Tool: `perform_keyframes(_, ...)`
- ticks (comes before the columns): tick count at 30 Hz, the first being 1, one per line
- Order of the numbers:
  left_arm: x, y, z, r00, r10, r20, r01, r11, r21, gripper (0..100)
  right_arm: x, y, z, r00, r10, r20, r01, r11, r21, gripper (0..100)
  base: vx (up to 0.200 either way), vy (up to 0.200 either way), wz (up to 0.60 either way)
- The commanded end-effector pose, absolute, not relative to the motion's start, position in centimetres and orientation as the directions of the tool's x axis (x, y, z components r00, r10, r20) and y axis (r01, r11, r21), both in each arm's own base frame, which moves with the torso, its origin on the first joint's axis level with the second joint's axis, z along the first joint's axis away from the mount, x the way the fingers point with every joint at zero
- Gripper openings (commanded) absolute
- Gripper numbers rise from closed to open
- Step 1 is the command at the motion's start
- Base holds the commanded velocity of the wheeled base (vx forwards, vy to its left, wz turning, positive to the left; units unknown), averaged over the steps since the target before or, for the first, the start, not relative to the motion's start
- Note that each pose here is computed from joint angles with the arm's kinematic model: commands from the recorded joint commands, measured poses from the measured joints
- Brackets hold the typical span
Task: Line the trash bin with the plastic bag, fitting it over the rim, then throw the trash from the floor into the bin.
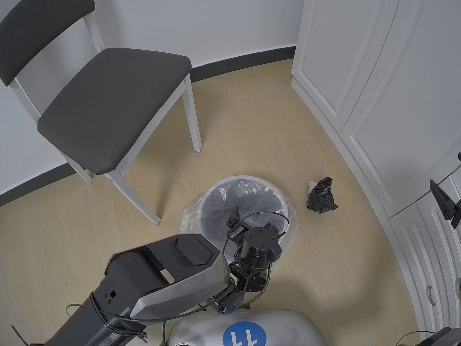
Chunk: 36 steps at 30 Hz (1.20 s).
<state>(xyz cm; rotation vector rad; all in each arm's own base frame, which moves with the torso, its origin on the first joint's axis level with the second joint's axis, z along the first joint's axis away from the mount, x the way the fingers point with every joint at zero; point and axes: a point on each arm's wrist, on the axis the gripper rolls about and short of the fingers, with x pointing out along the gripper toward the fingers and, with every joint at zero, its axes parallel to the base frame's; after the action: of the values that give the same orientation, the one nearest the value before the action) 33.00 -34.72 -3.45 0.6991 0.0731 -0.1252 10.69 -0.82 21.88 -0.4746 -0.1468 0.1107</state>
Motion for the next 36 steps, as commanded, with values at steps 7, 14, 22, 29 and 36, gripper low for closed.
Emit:
perform_keyframes(7,32.3,-34.2,-2.5,0.991,-0.094,-0.100,0.136,0.774,0.619,100,10.8,-0.8,21.8,0.984,0.141,0.109,-0.074,0.880,-0.470,100,0.000,0.000,0.00)
perform_keyframes(14,31.5,-30.8,-0.7,0.998,-0.061,-0.024,0.064,0.833,0.549,100,10.8,-0.8,21.8,0.984,0.141,0.109,-0.074,0.880,-0.470,100,0.000,0.000,0.00)
perform_keyframes(22,31.2,-26.3,2.0,1.000,0.009,-0.005,-0.007,0.918,0.396,100,11.1,-0.9,21.7,0.985,0.141,0.097,-0.080,0.879,-0.470,100,0.000,0.000,0.00)
perform_keyframes(29,28.3,-22.2,5.6,0.999,0.034,-0.031,-0.024,0.957,0.289,100,11.6,-0.8,21.3,0.986,0.152,0.071,-0.098,0.865,-0.492,100,0.000,0.000,0.00)
perform_keyframes(36,24.7,-17.8,7.7,0.997,0.020,-0.071,-0.009,0.988,0.154,100,12.6,1.9,21.8,0.956,0.281,0.079,-0.221,0.873,-0.435,100,0.000,0.000,0.00)
